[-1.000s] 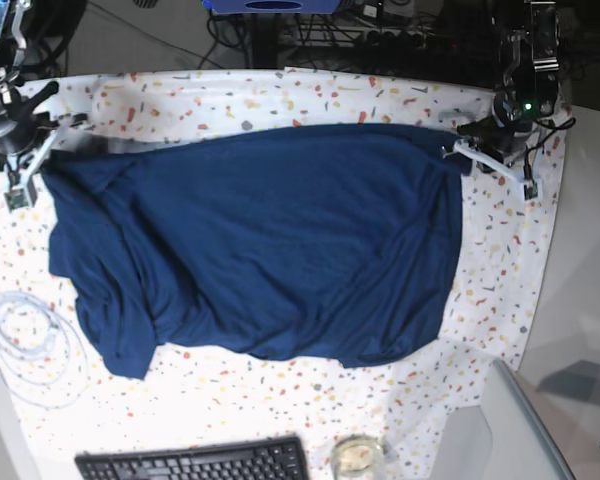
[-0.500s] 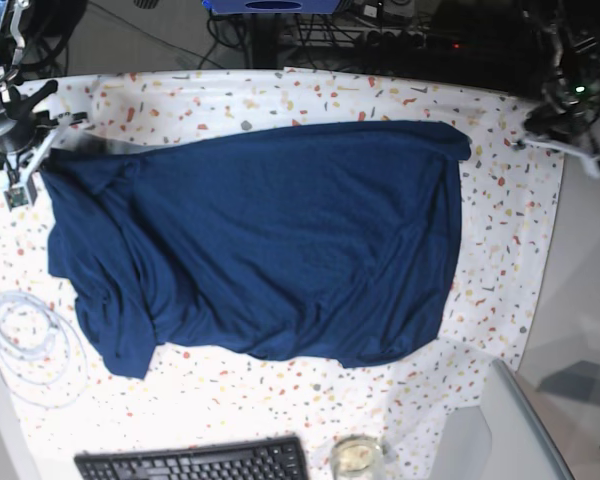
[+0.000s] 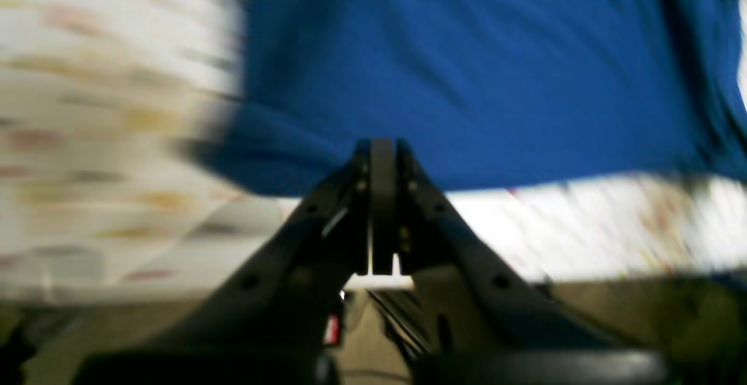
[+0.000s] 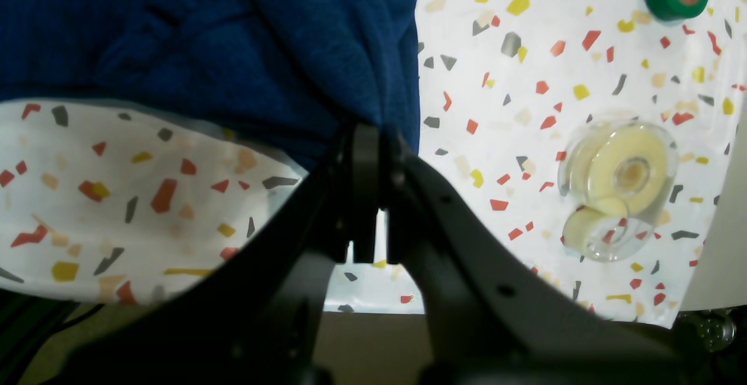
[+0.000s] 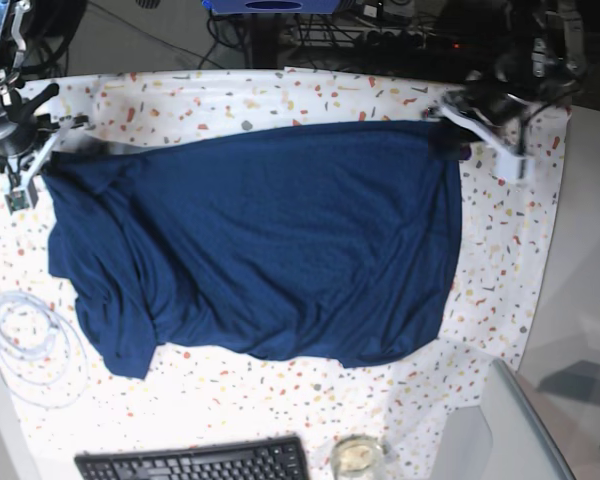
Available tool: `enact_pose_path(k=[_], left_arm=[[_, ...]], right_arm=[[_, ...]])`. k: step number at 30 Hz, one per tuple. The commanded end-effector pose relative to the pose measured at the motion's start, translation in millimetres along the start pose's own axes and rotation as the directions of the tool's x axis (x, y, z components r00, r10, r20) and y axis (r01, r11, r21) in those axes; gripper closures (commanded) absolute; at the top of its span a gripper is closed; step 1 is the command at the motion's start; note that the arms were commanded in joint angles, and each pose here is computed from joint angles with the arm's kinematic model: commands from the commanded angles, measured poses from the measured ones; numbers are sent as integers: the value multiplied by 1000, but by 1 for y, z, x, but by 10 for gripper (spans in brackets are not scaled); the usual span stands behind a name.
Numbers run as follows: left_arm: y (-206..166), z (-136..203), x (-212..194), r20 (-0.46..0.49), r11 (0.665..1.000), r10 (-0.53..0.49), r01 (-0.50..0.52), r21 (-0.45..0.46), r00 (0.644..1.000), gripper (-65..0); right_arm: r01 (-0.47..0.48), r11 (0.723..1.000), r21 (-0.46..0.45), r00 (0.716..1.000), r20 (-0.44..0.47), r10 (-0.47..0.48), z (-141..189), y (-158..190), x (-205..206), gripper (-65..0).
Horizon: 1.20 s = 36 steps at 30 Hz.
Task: Layout the t-shirt on the table in an organized manner, then fold the t-shirt properly
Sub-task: 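Regrasp the shirt corner with the left gripper and pull it outward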
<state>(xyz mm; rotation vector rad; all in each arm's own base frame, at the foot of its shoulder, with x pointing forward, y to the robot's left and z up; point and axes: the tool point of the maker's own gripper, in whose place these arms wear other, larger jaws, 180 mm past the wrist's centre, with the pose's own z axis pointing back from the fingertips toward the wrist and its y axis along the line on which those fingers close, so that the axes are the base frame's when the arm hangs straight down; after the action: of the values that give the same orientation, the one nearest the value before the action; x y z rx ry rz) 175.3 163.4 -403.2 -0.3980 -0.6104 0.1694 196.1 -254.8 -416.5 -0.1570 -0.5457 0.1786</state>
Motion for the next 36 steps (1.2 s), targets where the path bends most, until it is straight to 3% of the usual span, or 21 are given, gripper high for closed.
enact_pose_path(k=[1, 2, 7, 10, 14, 17, 26, 33, 36], left_arm=[[-6, 2, 7, 21, 999, -28, 29, -16, 999, 0], [-10, 0, 4, 14, 999, -31, 31, -26, 999, -39], [-8, 0, 4, 15, 1000, -24, 24, -19, 1000, -385], [12, 3, 14, 80, 997, -58, 53, 57, 995, -471], [40, -4, 5, 69, 968, -182, 166, 189, 981, -469], [54, -9, -6, 59, 953, -200, 180, 243, 978, -464], [74, -14, -15, 74, 935, -229, 198, 293, 971, -244], [97, 0, -3, 102, 919, -217, 168, 355, 971, -248], [105, 6, 1, 111, 912, -216, 160, 378, 970, -318]], right_arm=[[-8, 1000, -12, 1000, 28, 8, 3, -5, 8, 0], [-8, 1000, -12, 1000, 27, 8, 3, -5, 7, 0], [-8, 1000, -11, 1000, 22, 9, 3, -5, 5, 0], [-8, 1000, -11, 1000, 22, 9, 3, -5, 5, 0], [-8, 1000, -11, 1000, 22, 9, 3, -5, 5, 0], [-8, 1000, -11, 1000, 22, 9, 3, -5, 5, 0], [-8, 1000, -11, 1000, 24, 9, 3, -5, 6, 0], [-7, 1000, -13, 1000, 24, 8, 3, -5, 6, 0], [-7, 1000, -13, 1000, 25, 7, 3, -5, 7, 0]])
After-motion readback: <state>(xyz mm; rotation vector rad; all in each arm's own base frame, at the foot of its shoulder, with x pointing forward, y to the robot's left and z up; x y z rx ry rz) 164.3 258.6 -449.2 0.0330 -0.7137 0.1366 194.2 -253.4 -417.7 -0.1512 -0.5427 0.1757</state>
